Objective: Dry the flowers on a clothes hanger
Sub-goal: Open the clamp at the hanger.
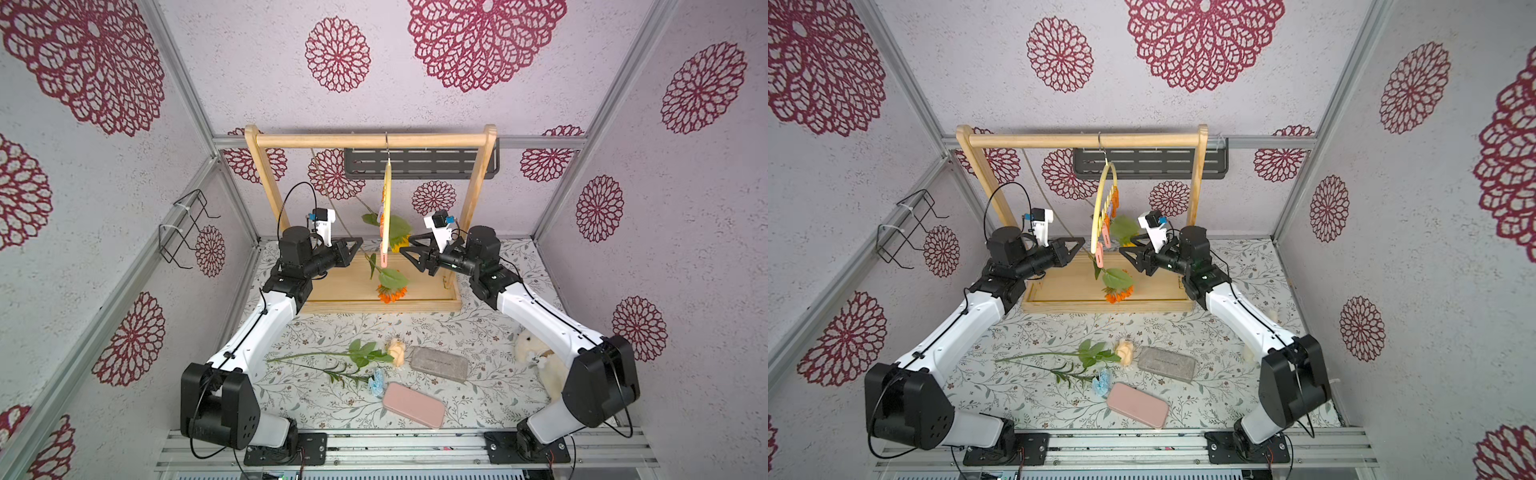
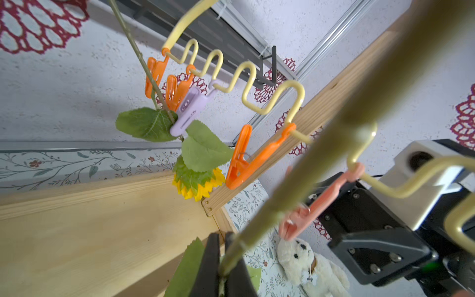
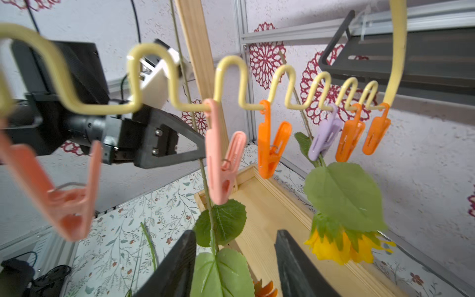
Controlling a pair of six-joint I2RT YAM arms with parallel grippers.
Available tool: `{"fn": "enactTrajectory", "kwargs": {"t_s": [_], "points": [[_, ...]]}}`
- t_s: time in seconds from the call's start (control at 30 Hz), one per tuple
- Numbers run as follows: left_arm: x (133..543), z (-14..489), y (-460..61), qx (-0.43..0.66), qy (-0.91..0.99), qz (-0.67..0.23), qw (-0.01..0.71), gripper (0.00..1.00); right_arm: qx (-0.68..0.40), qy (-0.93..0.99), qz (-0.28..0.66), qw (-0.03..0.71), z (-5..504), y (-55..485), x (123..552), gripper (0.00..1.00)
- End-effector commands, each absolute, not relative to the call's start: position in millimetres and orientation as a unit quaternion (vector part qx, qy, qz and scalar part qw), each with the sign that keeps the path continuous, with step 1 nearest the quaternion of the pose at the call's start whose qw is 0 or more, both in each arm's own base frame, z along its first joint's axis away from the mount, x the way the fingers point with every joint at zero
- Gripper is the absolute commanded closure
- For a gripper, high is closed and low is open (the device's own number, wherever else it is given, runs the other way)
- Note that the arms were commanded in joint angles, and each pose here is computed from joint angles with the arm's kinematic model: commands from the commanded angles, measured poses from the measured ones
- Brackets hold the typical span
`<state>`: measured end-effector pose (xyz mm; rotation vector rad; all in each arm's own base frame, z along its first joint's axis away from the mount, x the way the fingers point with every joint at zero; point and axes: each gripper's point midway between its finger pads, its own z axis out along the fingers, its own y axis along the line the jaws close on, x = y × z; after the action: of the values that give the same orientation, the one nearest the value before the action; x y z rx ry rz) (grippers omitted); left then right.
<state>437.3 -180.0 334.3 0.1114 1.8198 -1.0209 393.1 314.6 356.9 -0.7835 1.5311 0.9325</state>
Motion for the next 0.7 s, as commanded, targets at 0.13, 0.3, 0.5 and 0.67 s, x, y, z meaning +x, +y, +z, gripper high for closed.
{"fn": "enactTrajectory", "kwargs": {"t_s": [0.13, 0.3, 0.5, 0.67], "points": [[481, 336, -183, 0.026, 0.734, -0.445, 0.513, 1.00, -0.325, 0.630, 0.389, 0.588, 394, 326, 431, 0.47], [499, 336, -195, 0.021, 0.711, -0.493, 0.500, 1.00, -0.337, 0.633, 0.396, 0.574, 396, 338, 447, 0.35], [510, 329, -201, 0.011, 0.696, -0.523, 0.491, 1.00, -0.347, 0.637, 0.417, 0.548, 397, 349, 457, 0.34], [503, 329, -205, 0.027, 0.699, -0.529, 0.481, 1.00, -0.360, 0.643, 0.446, 0.508, 391, 362, 461, 0.38]]}}
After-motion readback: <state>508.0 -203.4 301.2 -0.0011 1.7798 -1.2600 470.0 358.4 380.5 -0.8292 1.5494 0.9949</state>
